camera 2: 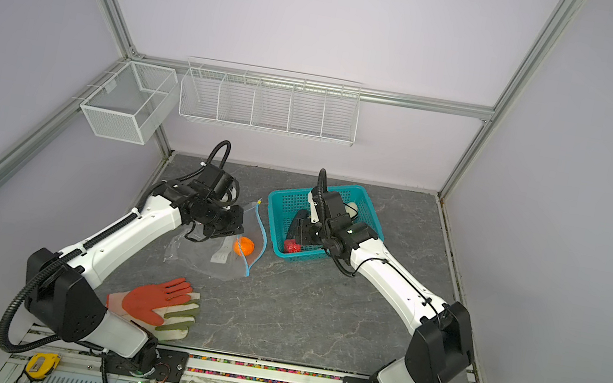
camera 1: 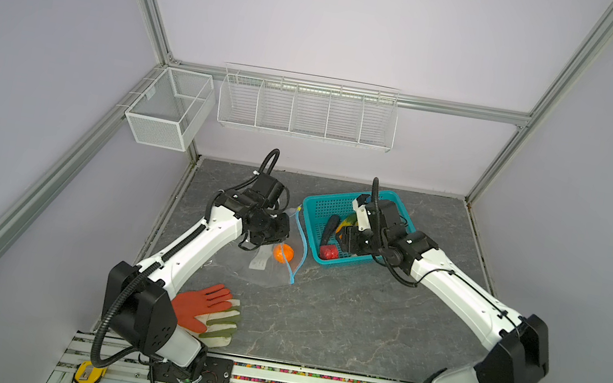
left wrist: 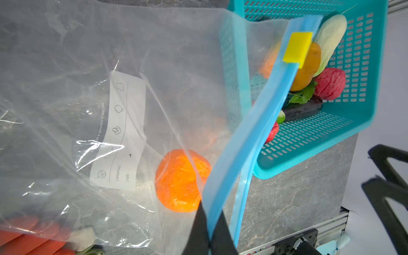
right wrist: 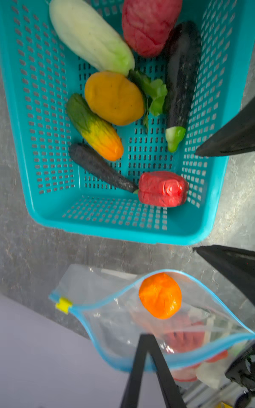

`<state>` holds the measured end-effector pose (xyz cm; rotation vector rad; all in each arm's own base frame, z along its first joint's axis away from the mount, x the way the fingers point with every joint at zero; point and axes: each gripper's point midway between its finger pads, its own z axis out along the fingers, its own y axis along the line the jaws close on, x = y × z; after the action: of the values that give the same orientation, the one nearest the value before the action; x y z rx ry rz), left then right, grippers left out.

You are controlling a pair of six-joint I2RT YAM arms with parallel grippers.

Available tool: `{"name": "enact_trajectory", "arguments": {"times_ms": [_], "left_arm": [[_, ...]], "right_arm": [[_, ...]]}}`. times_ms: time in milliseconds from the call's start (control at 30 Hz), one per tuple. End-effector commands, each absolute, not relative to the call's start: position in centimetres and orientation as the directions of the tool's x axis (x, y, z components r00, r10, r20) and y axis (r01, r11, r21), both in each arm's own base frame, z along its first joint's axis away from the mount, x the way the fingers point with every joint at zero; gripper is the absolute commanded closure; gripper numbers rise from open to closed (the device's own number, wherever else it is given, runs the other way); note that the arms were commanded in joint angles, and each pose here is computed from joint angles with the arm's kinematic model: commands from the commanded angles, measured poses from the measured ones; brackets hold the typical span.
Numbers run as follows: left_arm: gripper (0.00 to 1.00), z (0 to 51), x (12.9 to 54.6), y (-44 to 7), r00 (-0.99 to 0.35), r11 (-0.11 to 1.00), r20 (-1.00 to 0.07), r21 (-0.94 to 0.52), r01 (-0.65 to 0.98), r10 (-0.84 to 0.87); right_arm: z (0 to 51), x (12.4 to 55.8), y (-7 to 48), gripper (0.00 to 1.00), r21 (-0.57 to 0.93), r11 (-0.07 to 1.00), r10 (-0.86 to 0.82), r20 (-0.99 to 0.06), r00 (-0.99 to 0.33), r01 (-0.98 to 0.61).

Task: Place the food in the zip-top bag and seal the zipper
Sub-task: 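Open the right gripper to drop the orange and withdraw toward the basket, then lower the right gripper onto the yellow mango in the basket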

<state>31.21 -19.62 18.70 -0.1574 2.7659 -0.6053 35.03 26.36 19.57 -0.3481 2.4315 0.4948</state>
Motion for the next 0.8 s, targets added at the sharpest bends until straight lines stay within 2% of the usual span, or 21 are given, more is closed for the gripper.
{"name": "enact_trajectory", "arguments": {"times_ms": [0,367,767], "left_arm": [[1.0,18.8,32.1,-20.1,-0.948,0.905,-0.279,-0.425,-0.021,-0.153],[1.0,18.0,34.0,-20.3,-0.949,0.912,-0.282,-0.411,-0.011,-0.139],[1.0,17.2,34.7,-21.2,-0.96,0.909,-0.252,-0.417,-0.005,-0.121]], "right_arm": [[18.3,37.5,24.3,0.36,0.202,0.926,-0.136,-0.611,-0.78,-0.32],[12.4,46.0,21.4,0.35,0.098,0.968,-0.14,-0.55,-0.824,-0.231],[8.2,48.7,20.6,0.31,0.076,0.973,-0.157,-0.484,-0.861,-0.22]]}}
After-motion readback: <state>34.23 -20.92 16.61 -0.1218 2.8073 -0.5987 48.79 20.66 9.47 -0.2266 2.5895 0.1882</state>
